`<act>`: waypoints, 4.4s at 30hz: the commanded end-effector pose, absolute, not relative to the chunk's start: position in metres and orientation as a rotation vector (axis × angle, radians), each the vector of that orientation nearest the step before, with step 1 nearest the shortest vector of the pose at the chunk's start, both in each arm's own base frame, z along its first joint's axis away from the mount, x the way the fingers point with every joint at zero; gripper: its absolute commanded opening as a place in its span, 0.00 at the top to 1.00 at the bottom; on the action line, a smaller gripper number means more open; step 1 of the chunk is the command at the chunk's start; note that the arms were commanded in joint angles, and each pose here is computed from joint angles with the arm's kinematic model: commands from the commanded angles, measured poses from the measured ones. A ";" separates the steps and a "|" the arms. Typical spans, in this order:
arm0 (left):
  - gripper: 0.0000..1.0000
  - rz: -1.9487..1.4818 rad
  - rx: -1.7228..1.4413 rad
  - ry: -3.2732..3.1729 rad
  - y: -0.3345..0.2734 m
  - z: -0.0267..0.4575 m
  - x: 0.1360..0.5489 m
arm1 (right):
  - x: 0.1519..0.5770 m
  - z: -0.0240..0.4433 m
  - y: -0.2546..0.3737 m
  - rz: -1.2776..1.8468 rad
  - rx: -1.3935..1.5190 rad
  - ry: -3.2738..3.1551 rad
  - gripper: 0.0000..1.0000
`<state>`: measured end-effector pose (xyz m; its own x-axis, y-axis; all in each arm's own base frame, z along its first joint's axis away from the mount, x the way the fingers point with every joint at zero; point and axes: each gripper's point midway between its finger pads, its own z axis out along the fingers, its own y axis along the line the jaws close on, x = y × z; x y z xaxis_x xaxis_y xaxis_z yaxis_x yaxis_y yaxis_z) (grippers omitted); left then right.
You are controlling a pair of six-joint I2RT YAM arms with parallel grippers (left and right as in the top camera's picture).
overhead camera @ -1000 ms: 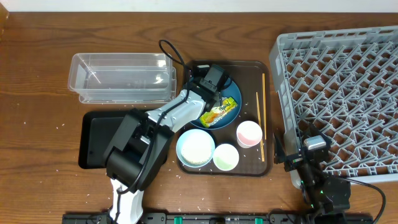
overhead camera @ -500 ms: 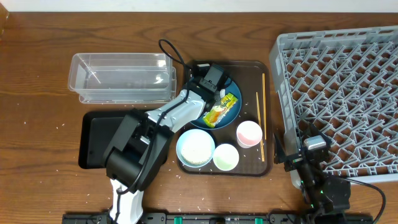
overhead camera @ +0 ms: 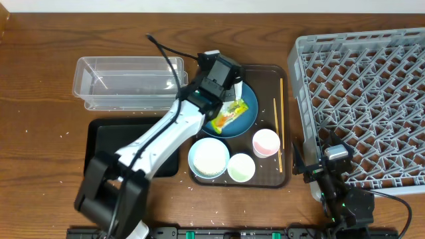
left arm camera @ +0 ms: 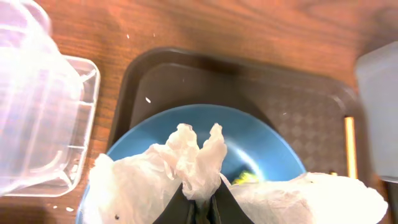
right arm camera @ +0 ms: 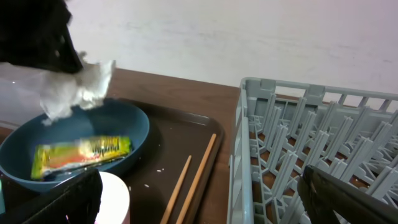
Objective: Sort waste into correct bins and load items into the dishwasher rack
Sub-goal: 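Close the left gripper on the tissue and lift it, then carry the tissue left and release it into the clear bin, then move the left gripper back and grasp the yellow snack wrapper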
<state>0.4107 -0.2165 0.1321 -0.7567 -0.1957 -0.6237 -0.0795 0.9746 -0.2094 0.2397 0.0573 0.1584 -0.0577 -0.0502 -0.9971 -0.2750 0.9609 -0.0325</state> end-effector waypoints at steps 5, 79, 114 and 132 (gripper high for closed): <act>0.93 -0.264 -0.208 2.362 -0.209 0.173 0.405 | 0.241 0.157 0.054 0.169 -0.247 1.630 0.01; 0.21 -0.529 -0.007 2.340 -0.128 0.251 0.380 | 0.241 0.157 0.054 0.169 -0.247 1.630 0.01; 0.21 -0.054 0.602 2.691 -0.229 0.046 0.364 | 0.241 0.157 0.054 0.169 -0.247 1.630 0.01; 0.41 -0.056 0.627 2.699 -0.240 -0.002 0.377 | 0.241 0.157 0.054 0.169 -0.247 1.630 0.01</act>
